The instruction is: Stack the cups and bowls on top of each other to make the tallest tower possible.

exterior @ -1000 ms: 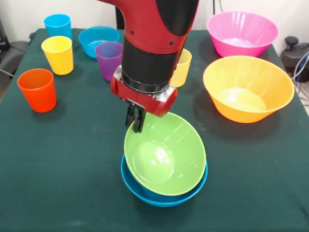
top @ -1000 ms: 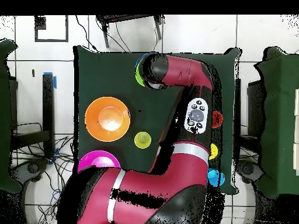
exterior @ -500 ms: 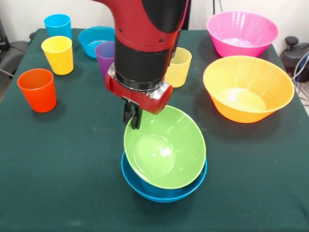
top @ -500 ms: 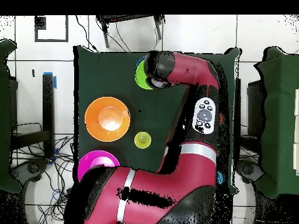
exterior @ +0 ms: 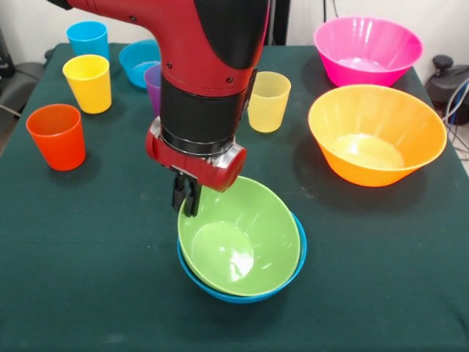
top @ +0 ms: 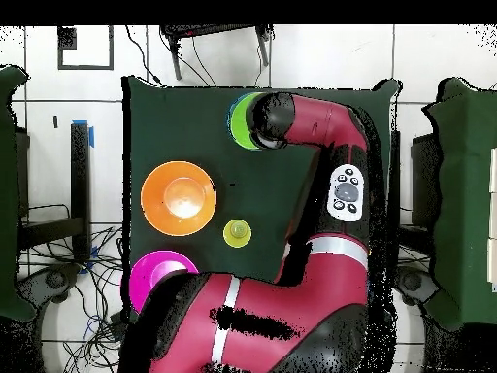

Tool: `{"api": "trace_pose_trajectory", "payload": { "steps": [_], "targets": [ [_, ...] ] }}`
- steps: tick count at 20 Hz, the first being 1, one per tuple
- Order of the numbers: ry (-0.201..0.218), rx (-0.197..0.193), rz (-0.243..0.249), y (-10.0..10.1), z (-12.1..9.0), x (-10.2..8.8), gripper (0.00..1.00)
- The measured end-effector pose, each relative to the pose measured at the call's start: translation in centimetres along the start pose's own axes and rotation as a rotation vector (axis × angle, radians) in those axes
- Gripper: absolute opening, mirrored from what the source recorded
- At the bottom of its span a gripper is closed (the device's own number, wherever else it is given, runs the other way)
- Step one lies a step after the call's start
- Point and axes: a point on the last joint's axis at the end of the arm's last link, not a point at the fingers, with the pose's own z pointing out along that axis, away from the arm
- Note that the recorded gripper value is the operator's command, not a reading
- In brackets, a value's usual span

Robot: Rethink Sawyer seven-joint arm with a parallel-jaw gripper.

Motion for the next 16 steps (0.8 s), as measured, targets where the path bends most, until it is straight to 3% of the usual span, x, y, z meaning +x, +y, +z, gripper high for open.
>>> {"api": "trace_pose_trajectory", "payload": {
  "steps": [16],
  "targets": [
    [-0.022, -0.015, -0.031, -0.47, 0.69, 0.63, 0.0]
  ]
}}
